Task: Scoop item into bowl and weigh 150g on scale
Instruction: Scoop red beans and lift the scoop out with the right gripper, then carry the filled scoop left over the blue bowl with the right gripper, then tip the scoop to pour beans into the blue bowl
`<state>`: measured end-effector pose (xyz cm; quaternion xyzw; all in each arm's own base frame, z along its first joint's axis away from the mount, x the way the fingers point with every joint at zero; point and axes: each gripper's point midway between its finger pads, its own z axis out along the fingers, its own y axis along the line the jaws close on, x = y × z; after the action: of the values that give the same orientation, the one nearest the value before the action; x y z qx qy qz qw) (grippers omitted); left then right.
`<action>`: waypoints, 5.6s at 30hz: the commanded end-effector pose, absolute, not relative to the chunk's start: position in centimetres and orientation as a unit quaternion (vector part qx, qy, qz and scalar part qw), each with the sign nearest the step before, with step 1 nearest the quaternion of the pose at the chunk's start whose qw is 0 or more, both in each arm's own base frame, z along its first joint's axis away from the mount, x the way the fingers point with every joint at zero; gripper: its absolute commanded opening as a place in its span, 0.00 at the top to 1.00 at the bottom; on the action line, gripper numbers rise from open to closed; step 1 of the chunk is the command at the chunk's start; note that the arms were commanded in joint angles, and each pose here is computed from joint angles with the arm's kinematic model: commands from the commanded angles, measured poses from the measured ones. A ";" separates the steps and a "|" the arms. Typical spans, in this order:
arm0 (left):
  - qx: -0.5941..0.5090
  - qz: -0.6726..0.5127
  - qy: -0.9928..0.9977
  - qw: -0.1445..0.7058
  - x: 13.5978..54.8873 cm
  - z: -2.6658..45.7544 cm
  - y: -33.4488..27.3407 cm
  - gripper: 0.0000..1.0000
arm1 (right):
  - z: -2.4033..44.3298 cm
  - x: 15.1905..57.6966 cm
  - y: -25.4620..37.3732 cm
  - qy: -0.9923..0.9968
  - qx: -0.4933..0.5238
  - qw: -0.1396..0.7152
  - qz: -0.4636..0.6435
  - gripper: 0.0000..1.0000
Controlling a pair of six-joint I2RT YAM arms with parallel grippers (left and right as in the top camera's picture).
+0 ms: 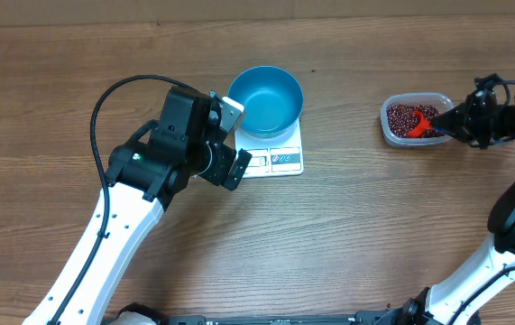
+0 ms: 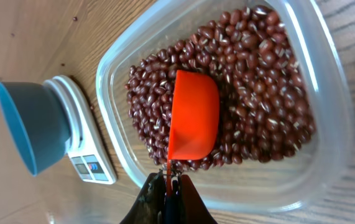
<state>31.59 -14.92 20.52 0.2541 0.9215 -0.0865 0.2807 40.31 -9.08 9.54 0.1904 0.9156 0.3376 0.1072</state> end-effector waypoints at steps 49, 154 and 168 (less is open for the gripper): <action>0.268 -0.092 0.918 0.278 31.5 20.4 -15.4 0.00 | 17.8 39.7 -8.4 0.838 0.140 0.177 0.496 0.96; 0.268 -0.092 0.918 0.278 31.5 20.4 -15.4 0.00 | 20.8 44.9 23.9 0.942 -0.215 0.249 0.071 0.96; 0.268 -0.092 0.918 0.278 31.5 20.4 -15.4 0.01 | 23.4 44.2 22.5 0.937 -0.211 0.277 0.025 0.96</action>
<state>31.58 -14.92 20.52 0.2544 0.9214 -0.0866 0.2807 44.35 22.00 20.08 -0.2035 0.9502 0.0408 0.2324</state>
